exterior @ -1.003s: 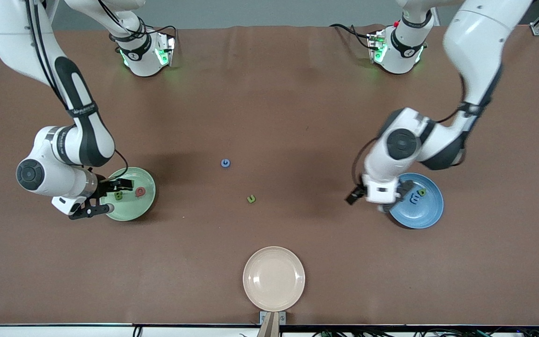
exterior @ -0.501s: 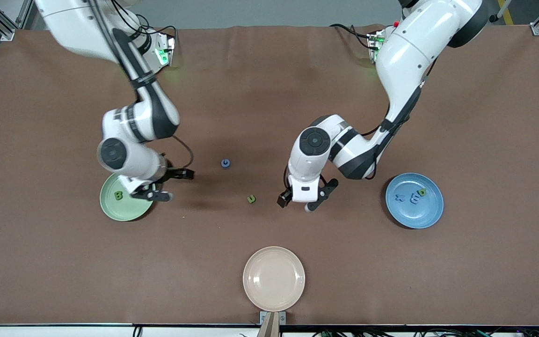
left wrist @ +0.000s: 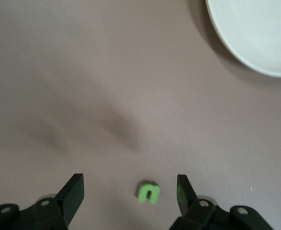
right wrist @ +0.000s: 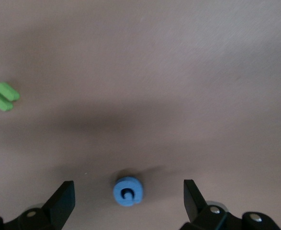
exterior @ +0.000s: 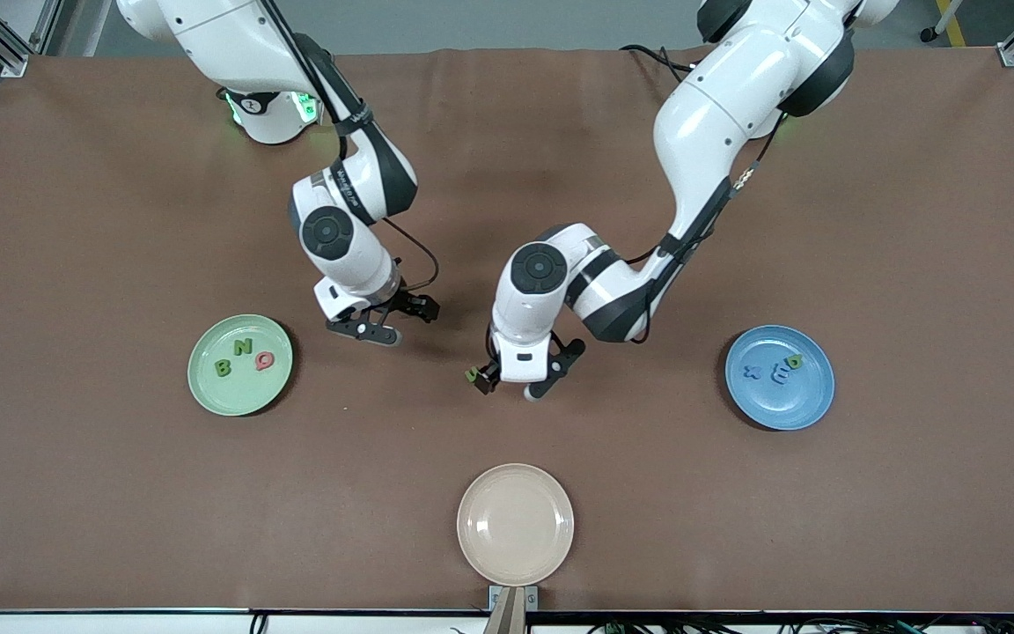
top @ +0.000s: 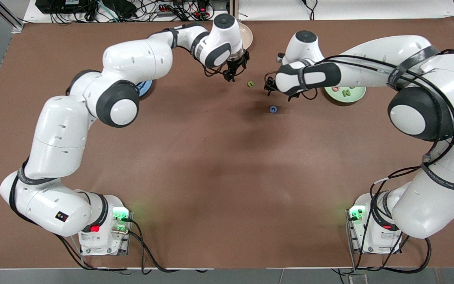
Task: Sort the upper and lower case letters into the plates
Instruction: 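Grasp the blue G with the right gripper while the left gripper grasps the u, then drop the G on the green plate while the left gripper drops u on blue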
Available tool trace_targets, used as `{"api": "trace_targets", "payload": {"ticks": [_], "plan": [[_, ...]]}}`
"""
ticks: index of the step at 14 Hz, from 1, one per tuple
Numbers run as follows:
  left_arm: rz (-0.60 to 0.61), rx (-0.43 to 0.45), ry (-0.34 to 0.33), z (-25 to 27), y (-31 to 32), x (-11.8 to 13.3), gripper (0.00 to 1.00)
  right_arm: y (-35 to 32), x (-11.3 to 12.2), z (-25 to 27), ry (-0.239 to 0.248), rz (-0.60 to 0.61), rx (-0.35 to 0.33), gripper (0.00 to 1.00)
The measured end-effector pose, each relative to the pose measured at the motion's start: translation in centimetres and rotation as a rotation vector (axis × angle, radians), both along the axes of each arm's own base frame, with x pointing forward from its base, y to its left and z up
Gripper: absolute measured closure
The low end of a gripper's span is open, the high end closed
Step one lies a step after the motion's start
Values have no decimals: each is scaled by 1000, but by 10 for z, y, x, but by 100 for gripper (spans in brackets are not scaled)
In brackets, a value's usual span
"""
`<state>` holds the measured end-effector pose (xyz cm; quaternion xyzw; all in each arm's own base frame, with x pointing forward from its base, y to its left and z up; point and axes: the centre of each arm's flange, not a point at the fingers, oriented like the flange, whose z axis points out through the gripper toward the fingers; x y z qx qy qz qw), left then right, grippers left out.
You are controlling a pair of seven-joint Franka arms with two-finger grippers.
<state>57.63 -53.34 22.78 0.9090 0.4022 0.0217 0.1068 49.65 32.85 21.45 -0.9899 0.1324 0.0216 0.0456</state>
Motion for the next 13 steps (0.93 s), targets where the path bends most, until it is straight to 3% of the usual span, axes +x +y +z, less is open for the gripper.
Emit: {"api": "trace_targets", "payload": {"ticks": [6,10,13], "plan": [[-12,-2,-31,-24,-30,-6,16,1,-25,-46,-33,10,-11,6],[-16,-6,-44,-35,-40,-7,19,5,-30,-48,-46,22,-10,20],[-29,2,-42,-46,-46,-14,24,9,-32,-47,-48,25,-9,23]]}}
